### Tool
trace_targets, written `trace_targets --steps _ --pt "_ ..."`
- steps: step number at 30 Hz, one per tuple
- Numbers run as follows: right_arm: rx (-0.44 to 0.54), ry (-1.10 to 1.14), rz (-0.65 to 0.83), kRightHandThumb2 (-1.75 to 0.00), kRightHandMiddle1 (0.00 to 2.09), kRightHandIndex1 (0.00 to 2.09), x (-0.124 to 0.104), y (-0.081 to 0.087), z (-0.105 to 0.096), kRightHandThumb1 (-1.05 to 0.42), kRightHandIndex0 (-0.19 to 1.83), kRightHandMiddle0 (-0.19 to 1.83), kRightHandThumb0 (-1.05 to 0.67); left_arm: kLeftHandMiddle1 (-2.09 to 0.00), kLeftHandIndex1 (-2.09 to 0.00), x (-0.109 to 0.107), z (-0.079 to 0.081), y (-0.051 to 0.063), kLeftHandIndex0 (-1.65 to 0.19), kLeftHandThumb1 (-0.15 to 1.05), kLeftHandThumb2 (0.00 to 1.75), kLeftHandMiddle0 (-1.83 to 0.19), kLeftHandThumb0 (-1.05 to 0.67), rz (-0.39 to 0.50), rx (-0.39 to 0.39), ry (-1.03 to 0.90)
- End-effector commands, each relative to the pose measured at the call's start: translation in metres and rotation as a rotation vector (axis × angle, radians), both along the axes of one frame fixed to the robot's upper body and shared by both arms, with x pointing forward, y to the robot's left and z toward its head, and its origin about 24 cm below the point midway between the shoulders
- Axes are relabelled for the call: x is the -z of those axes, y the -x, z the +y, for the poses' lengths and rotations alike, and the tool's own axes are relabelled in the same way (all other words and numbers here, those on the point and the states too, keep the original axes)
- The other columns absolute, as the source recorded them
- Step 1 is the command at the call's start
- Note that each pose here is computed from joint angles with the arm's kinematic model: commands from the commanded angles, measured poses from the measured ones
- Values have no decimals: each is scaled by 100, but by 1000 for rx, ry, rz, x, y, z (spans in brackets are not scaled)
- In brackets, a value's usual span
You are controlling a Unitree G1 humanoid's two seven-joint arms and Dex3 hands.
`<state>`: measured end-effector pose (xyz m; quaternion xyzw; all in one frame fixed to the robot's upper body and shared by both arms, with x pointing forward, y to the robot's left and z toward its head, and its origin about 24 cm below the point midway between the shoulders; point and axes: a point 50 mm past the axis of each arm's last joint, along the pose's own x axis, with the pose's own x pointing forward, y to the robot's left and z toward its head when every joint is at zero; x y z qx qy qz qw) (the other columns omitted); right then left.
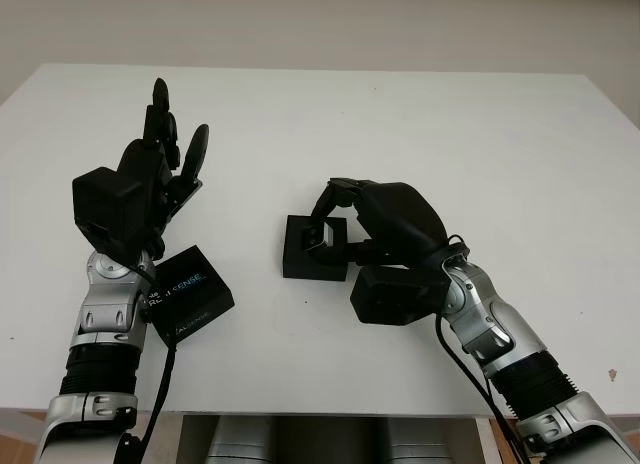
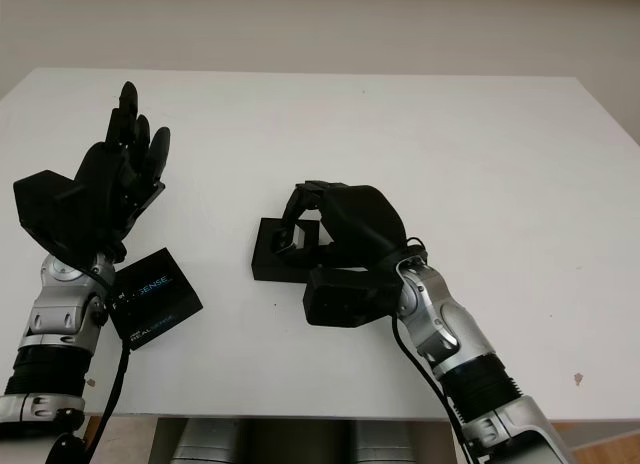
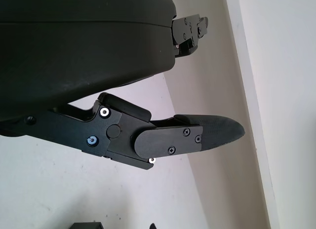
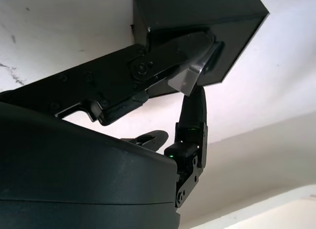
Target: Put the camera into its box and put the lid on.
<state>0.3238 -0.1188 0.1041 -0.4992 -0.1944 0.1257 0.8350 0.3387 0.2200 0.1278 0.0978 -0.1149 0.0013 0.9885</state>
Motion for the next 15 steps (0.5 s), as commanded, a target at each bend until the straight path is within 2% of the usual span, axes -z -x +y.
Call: trace_targets --steps 1,15 --pt "5 -57 -39 -5 150 9 -7 -4 -1 -90 48 50 -35 0 0 -3 0 2 19 105 48 19 -72 -14 2 -9" --pt "4 -208 -19 -6 160 6 -19 -8 -4 -94 44 37 -35 0 0 -5 0 1 19 105 48 19 -72 -11 9 -11"
